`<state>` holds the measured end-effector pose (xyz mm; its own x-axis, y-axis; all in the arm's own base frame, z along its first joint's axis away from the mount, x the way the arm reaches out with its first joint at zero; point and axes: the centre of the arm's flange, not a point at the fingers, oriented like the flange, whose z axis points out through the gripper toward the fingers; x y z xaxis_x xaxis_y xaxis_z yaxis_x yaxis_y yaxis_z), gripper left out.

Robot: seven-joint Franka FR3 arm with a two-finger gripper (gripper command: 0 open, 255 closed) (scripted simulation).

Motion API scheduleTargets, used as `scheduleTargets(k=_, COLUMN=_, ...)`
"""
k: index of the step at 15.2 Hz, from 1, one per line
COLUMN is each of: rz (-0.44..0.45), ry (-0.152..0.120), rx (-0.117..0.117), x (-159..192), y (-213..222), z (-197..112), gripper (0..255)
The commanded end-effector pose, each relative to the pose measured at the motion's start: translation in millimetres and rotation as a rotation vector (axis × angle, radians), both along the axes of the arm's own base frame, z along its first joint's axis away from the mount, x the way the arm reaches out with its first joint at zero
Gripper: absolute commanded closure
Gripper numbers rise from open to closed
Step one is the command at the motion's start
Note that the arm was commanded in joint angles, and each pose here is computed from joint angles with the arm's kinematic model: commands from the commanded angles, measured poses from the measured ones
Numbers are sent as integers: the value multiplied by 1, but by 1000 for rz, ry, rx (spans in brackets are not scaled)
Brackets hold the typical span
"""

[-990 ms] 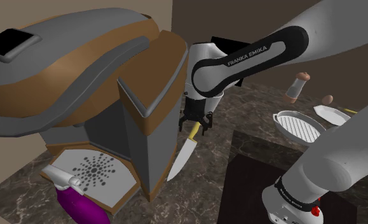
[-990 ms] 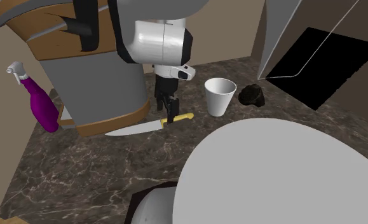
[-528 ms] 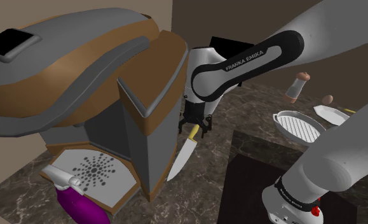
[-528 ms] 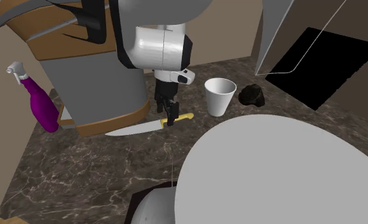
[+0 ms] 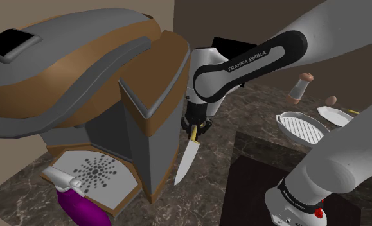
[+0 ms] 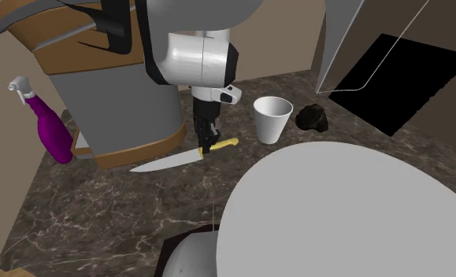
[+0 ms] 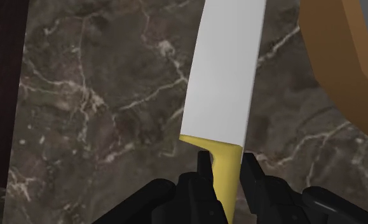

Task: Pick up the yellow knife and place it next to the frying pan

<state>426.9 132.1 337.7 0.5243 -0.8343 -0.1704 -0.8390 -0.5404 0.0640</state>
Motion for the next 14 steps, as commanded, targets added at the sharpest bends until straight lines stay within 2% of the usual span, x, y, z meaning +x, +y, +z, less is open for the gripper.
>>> scheduleTargets(k=1, rz=0, ry=1, rx=0, x=0, y=0, z=0, gripper=255)
scheduleTargets(k=4, rz=0, ry=1, rx=0, x=0, y=0, z=0, gripper=255)
scheduleTargets(k=14, rz=0, ry=1, rx=0, x=0, y=0, z=52, gripper=255)
